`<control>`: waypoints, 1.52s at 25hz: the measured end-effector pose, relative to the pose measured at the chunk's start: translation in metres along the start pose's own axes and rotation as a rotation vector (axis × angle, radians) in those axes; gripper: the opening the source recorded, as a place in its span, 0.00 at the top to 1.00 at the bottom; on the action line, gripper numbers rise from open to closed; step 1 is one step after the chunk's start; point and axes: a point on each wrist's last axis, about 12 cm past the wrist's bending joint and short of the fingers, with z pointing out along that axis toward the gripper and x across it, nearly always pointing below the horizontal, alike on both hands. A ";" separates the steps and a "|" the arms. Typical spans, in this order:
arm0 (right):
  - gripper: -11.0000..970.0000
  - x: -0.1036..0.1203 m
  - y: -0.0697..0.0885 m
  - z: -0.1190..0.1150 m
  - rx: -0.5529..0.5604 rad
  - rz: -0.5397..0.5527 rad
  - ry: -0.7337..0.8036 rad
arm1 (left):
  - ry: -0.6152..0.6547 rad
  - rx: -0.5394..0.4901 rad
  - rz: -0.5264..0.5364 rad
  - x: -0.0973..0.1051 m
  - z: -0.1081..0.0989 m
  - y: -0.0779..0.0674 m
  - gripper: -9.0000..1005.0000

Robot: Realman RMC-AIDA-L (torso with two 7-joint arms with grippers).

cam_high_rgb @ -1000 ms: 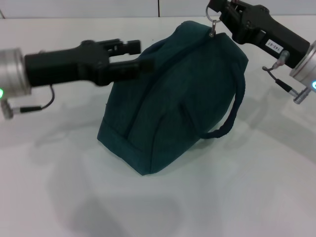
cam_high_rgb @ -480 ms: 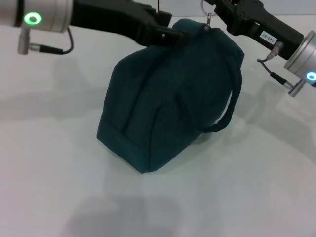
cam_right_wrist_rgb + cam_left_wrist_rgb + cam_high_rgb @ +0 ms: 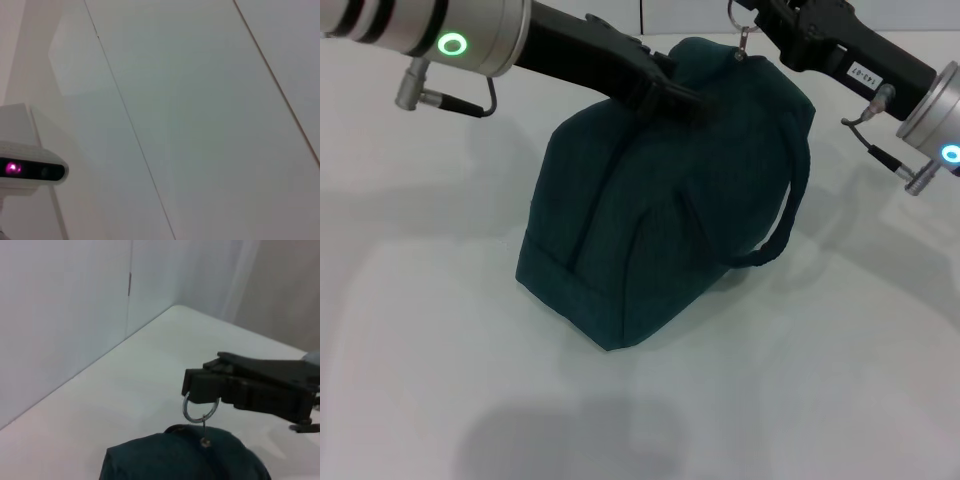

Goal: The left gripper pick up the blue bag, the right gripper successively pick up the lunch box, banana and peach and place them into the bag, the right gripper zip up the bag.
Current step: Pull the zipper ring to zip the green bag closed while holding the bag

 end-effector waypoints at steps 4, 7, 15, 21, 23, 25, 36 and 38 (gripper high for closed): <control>0.97 0.000 0.000 0.000 -0.001 0.000 0.001 | 0.016 -0.017 0.004 0.002 0.003 0.000 0.36; 0.97 0.001 0.000 0.000 -0.002 0.000 0.002 | 0.008 -0.026 -0.013 0.004 0.003 0.002 0.37; 0.97 0.003 0.001 -0.002 -0.002 0.003 0.009 | 0.014 0.007 0.057 0.017 0.007 -0.003 0.46; 0.97 0.004 0.000 -0.004 0.002 0.007 0.010 | -0.014 0.032 0.096 0.016 0.005 -0.005 0.80; 0.97 0.004 0.000 -0.004 0.004 0.008 0.009 | -0.019 0.036 0.105 0.017 0.005 -0.005 0.86; 0.97 0.004 0.000 -0.005 0.006 0.008 0.008 | -0.020 0.036 0.111 0.017 0.005 -0.005 0.88; 0.97 0.008 -0.012 -0.022 0.098 0.120 -0.017 | -0.094 0.088 0.135 0.016 0.000 -0.009 0.92; 0.97 0.009 -0.016 -0.028 0.127 0.140 -0.024 | -0.127 0.104 0.136 0.016 -0.003 -0.009 0.93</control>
